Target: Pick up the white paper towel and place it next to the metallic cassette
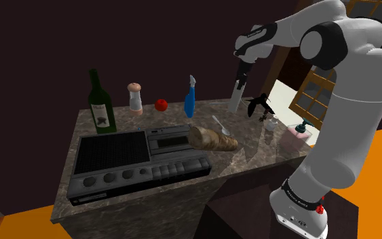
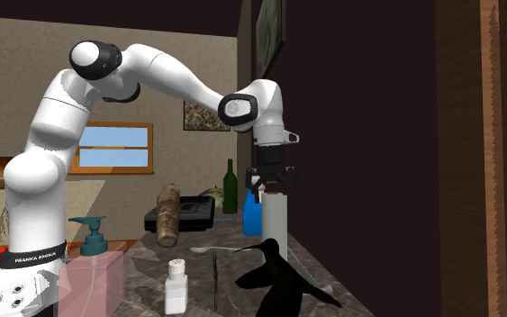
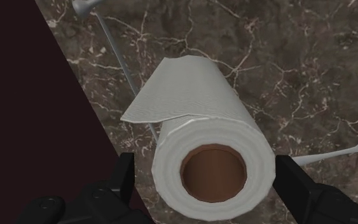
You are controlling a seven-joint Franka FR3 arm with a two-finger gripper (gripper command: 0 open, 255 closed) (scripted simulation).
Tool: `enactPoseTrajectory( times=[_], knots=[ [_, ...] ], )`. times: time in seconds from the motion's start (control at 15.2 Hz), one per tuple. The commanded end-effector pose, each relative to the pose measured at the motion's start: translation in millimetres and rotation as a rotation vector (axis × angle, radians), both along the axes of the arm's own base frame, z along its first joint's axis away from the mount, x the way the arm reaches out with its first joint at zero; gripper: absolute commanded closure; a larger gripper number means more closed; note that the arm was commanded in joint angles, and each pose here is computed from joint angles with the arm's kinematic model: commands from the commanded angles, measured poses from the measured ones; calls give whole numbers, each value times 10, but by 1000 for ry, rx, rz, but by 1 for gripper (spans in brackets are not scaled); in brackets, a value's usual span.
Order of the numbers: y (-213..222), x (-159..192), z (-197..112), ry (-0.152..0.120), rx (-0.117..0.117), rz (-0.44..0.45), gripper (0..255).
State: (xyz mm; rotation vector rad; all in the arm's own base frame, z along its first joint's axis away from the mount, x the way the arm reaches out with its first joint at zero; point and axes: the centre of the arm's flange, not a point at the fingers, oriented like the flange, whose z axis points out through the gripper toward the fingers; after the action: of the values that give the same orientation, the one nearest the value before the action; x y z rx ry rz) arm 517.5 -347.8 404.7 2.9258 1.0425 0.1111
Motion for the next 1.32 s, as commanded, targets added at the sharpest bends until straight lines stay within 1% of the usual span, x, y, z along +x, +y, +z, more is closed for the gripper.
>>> enactPoseTrajectory(
  times=[0.0, 0.07, 0.13, 0.73, 1.25],
  knots=[
    [0, 1, -1, 0, 0, 0, 0],
    [0, 0, -1, 0, 0, 0, 0],
    [0, 0, -1, 0, 0, 0, 255],
    [0, 1, -1, 0, 0, 0, 255],
    [0, 1, 421, 0, 0, 0, 255]
  ],
)
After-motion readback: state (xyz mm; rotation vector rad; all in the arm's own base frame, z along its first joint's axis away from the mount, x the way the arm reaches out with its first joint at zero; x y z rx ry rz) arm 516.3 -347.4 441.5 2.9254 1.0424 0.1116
